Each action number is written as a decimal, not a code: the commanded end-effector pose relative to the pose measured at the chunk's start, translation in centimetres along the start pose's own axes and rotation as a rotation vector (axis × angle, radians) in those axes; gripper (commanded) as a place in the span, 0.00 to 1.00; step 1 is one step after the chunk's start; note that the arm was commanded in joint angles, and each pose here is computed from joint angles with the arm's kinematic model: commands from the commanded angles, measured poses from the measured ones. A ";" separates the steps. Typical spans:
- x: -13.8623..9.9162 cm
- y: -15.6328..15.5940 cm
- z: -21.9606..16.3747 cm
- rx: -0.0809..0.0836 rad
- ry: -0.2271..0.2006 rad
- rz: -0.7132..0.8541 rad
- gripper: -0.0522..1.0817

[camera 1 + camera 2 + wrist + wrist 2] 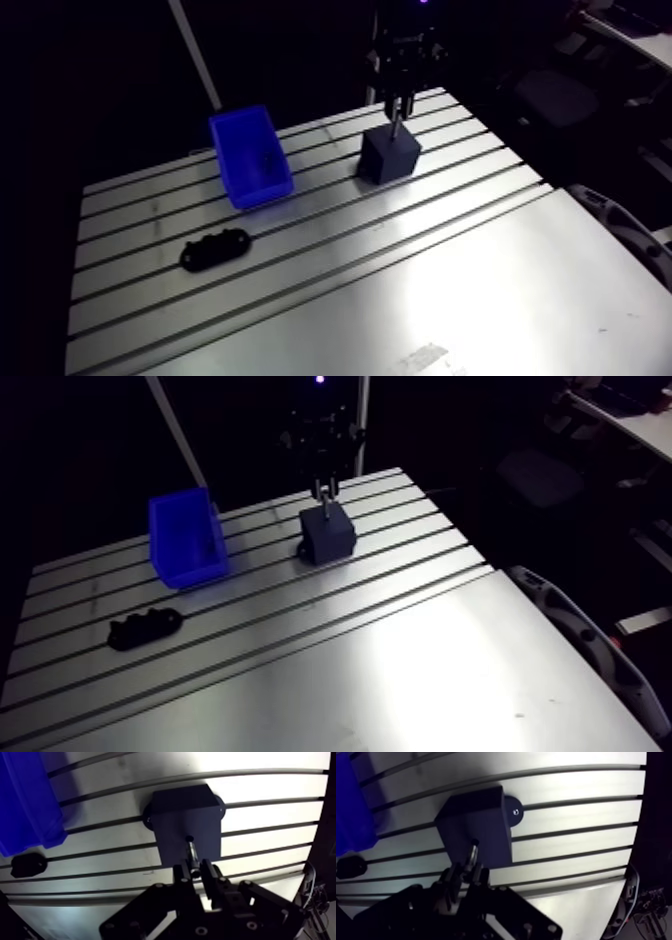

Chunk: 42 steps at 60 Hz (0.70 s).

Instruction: Pick up the M10 bolt and insert it into the hole until fully seated.

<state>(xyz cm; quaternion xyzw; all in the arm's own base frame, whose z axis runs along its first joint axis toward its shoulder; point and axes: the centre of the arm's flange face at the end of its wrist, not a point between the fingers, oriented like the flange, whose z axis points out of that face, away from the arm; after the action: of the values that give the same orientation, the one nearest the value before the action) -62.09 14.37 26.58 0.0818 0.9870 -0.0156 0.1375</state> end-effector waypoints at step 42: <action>0.0 0.0 0.0 0.001 0.001 0.000 1.00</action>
<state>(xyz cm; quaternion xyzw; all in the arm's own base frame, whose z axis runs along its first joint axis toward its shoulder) -62.11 14.37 26.60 0.0819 0.9871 -0.0157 0.1369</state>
